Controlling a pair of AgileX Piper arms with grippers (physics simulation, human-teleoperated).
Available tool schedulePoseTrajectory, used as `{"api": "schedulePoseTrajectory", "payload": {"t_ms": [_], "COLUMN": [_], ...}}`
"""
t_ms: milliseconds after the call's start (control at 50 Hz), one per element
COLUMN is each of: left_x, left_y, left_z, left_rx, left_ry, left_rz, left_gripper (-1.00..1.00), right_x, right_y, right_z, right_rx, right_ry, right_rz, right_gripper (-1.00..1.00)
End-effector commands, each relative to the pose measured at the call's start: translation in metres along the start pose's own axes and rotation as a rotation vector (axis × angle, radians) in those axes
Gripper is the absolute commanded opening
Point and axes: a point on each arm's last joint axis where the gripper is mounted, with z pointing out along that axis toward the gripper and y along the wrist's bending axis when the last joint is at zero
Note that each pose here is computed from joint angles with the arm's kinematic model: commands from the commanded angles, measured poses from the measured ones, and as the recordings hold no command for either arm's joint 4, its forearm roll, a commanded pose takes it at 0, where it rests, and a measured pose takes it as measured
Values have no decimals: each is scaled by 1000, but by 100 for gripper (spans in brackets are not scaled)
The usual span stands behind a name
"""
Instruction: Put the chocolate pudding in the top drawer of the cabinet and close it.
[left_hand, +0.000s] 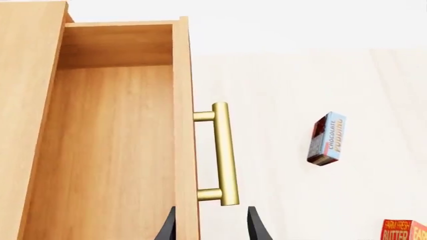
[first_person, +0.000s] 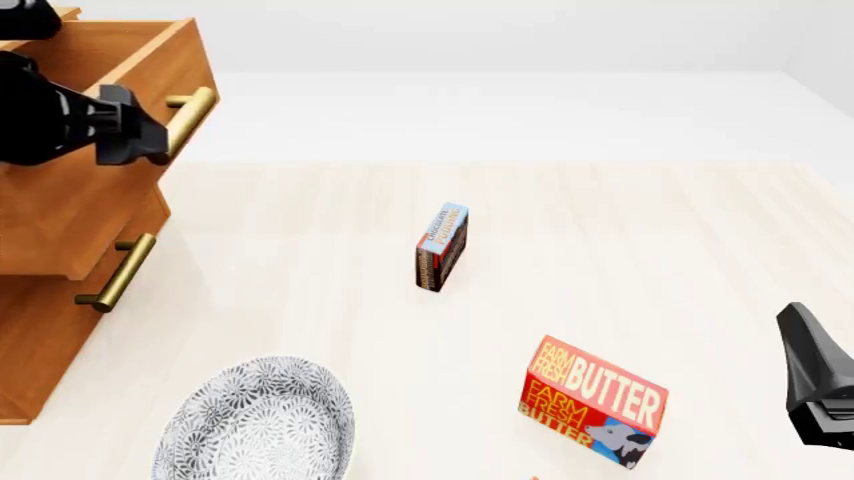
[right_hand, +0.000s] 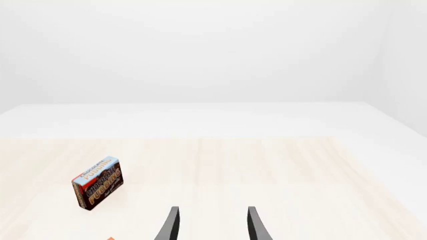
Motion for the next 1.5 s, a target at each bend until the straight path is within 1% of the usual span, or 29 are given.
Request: {"api": "schedulePoseTrajectory", "payload": {"t_ms": [20, 280, 360, 1040, 1260, 1380, 1500], "left_x": [2, 1, 5, 8, 10, 10, 9], "left_y": [-5, -12, -14, -26, -33, -33, -38], "left_z": [4, 6, 9, 13, 15, 14, 15], "left_rx": [19, 43, 50, 90, 113, 114, 129], "left_ry": [8, 9, 16, 15, 16, 14, 12], "left_rz": [12, 23, 22, 22, 25, 25, 32], "left_gripper": [100, 100, 100, 100, 100, 100, 100], "right_x": [0, 0, 0, 0, 0, 0, 0], "right_y": [0, 0, 0, 0, 0, 0, 0], "right_z": [0, 0, 0, 0, 0, 0, 0], "right_rx": [0, 0, 0, 0, 0, 0, 0], "right_ry": [0, 0, 0, 0, 0, 0, 0], "right_rz": [0, 0, 0, 0, 0, 0, 0], "right_gripper": [100, 100, 100, 100, 100, 100, 100]}}
